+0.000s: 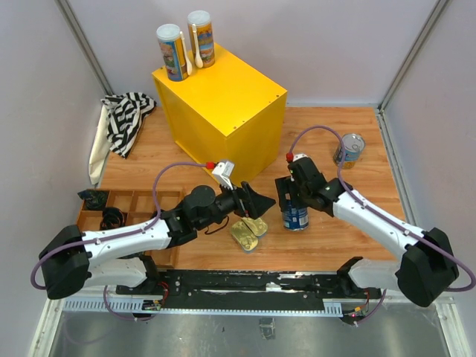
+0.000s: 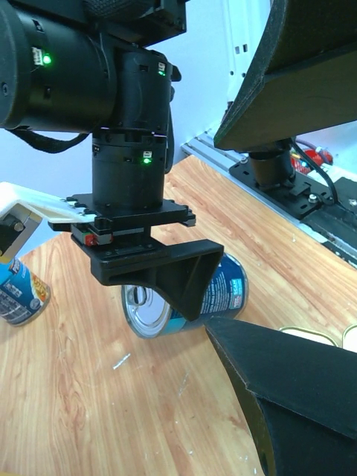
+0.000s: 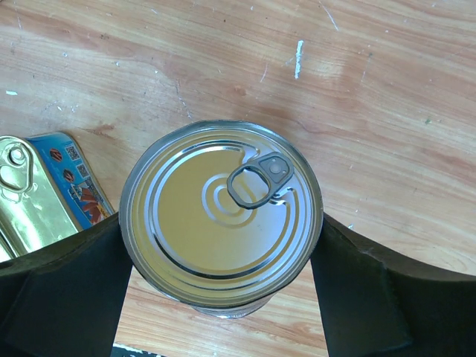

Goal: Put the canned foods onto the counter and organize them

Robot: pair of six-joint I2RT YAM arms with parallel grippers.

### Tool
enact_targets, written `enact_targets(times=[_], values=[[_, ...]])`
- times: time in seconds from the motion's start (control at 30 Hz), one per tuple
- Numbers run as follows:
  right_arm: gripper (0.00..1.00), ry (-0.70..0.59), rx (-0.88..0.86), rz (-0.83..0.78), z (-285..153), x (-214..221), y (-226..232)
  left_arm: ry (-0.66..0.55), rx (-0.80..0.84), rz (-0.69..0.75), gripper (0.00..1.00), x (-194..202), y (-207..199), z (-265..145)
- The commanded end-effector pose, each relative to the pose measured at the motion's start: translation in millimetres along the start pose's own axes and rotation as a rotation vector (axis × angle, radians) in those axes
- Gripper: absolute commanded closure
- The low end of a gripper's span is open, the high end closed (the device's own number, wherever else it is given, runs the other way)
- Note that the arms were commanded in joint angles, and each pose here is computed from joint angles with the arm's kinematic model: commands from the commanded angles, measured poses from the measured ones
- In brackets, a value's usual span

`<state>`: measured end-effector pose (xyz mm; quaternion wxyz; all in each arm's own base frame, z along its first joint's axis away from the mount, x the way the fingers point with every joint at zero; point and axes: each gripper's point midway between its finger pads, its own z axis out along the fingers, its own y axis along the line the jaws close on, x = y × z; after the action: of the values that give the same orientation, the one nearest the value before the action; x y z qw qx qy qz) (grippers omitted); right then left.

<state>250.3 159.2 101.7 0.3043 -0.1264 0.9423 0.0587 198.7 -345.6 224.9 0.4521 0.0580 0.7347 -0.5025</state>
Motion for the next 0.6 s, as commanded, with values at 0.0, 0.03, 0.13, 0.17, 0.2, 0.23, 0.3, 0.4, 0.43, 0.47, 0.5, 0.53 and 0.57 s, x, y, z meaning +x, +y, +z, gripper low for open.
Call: enact_targets(times=[0.0,0.03,0.13,0.17,0.2,0.23,0.3,0.4,0.43,0.47,0.5,0.53,0.57], values=[[0.29,-0.137,0.014,0.043,-8,-27,-8,-0.022,0.049,0.01,0.01,-11,-18,6],[0.29,-0.146,0.012,0.046,-10,-28,-8,-0.019,0.051,0.009,0.01,-10,-18,6],[0.29,-0.168,0.006,0.06,-13,-27,-8,-0.018,0.052,0.006,0.01,-10,-18,6],[0.29,-0.178,0.003,0.066,-14,-28,-8,-0.017,0.052,0.005,0.01,-9,-17,5],[0.29,-0.186,0.0,0.07,-16,-28,-8,-0.017,0.05,0.004,0.01,-9,-17,4],[0.29,-0.198,-0.004,0.078,-18,-29,-8,-0.017,0.048,0.005,0.01,-9,-16,4],[0.28,-0.218,-0.015,0.087,-20,-29,-8,-0.018,0.043,0.003,0.01,-8,-14,2],[0.26,-0.246,-0.048,0.1,-23,-30,-4,-0.019,0.037,0.002,0.01,-7,-11,1],[0.26,-0.26,-0.061,0.107,-25,-31,-2,-0.016,0.035,0.002,0.01,-5,-10,1],[0.26,-0.27,-0.07,0.115,-26,-30,-1,-0.017,0.034,0.002,0.01,-6,-10,1],[0.26,-0.28,-0.08,0.121,-27,-30,0,-0.017,0.035,0.002,0.01,-6,-10,1],[0.26,-0.285,-0.086,0.125,-27,-29,0,-0.018,0.034,0.002,0.01,-6,-10,1],[0.26,-0.285,-0.092,0.126,-28,-27,1,-0.017,0.036,0.005,0.01,-5,-10,1]])
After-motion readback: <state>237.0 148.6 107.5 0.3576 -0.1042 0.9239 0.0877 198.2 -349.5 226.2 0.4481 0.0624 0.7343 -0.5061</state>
